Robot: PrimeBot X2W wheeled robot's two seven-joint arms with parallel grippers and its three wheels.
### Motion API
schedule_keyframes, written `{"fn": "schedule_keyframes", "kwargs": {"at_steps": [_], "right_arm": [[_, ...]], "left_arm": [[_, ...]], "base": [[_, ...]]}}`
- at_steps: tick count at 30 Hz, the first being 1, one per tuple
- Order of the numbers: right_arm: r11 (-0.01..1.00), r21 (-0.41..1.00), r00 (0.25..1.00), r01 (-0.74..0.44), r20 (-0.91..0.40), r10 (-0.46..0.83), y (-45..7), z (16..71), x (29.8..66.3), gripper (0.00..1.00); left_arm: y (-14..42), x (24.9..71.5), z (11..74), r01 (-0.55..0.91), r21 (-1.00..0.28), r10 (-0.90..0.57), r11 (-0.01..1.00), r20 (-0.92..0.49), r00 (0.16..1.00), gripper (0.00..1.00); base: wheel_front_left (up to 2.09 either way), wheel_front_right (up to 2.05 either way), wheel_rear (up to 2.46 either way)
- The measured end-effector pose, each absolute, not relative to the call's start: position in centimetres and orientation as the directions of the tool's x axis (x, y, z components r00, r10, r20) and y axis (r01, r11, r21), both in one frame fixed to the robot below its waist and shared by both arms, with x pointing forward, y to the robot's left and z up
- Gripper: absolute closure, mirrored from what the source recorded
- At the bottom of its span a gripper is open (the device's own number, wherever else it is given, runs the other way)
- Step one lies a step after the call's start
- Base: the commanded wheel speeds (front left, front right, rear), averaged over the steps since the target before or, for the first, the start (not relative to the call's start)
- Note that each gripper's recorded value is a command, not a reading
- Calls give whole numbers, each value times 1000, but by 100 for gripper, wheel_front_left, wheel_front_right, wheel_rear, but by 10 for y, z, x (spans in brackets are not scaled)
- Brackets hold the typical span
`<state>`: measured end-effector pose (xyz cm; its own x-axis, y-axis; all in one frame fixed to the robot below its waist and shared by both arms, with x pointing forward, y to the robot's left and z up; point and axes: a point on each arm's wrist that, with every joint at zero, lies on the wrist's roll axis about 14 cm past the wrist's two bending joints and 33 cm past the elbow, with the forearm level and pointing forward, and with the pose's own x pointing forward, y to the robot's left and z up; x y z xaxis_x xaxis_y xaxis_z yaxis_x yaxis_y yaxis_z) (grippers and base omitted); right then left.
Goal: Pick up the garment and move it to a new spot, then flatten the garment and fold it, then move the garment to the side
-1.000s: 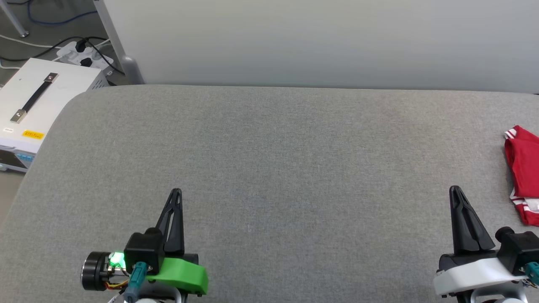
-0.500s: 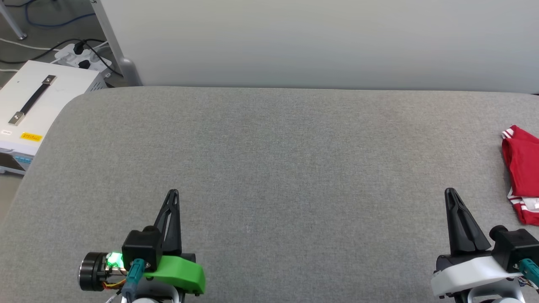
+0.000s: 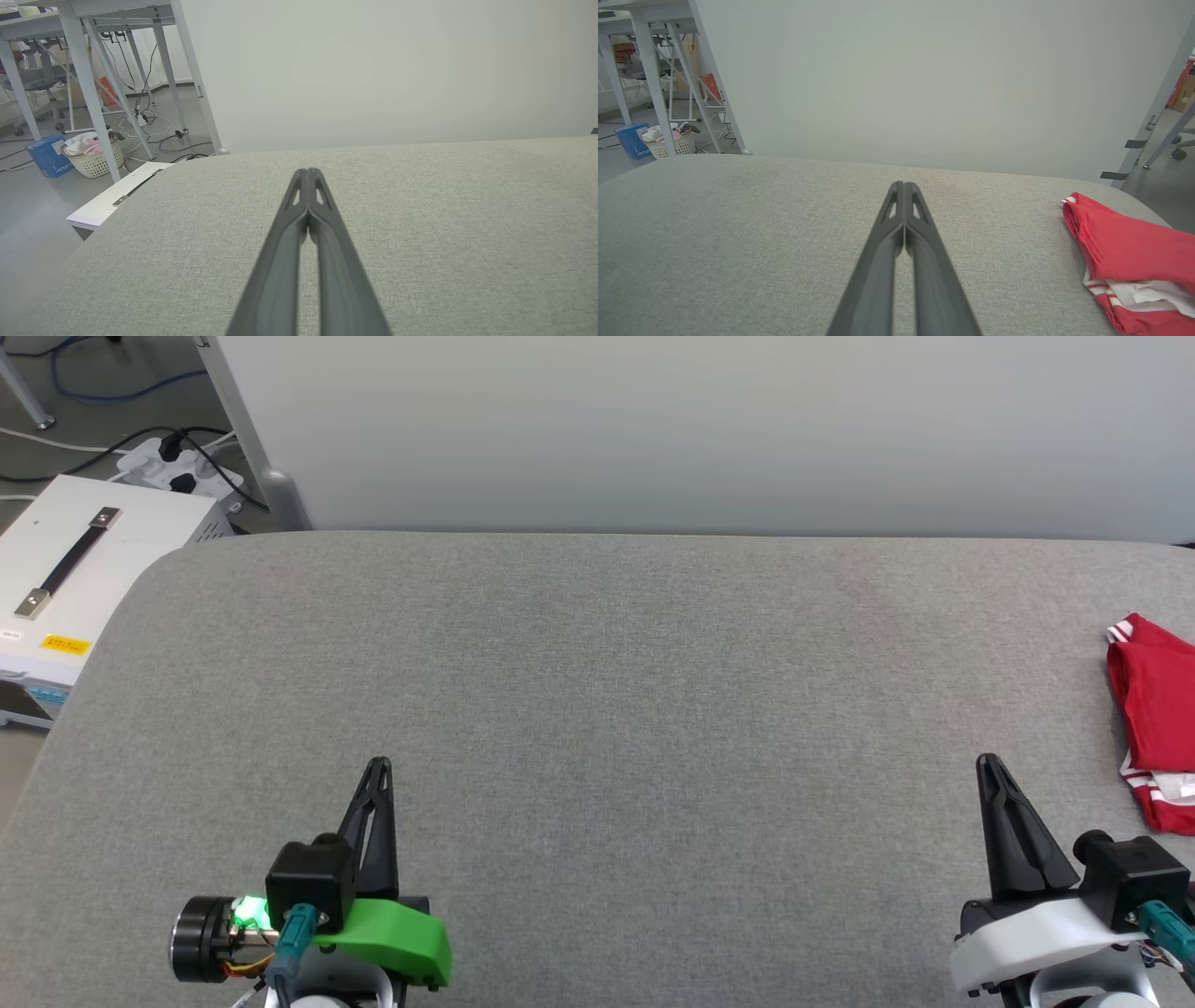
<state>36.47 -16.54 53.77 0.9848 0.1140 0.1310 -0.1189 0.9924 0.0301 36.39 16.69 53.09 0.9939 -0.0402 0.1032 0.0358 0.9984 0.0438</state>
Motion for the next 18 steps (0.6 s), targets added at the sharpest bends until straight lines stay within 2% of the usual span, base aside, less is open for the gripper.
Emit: {"fn": "schedule_keyframes", "kwargs": {"at_steps": [18], "right_arm": [[993,14,988,-121,98,119,-164,534,366,100]], "left_arm": [[170,366,529,24,44,-28,999,78,997,100]], "base": [[0,0,0]]}}
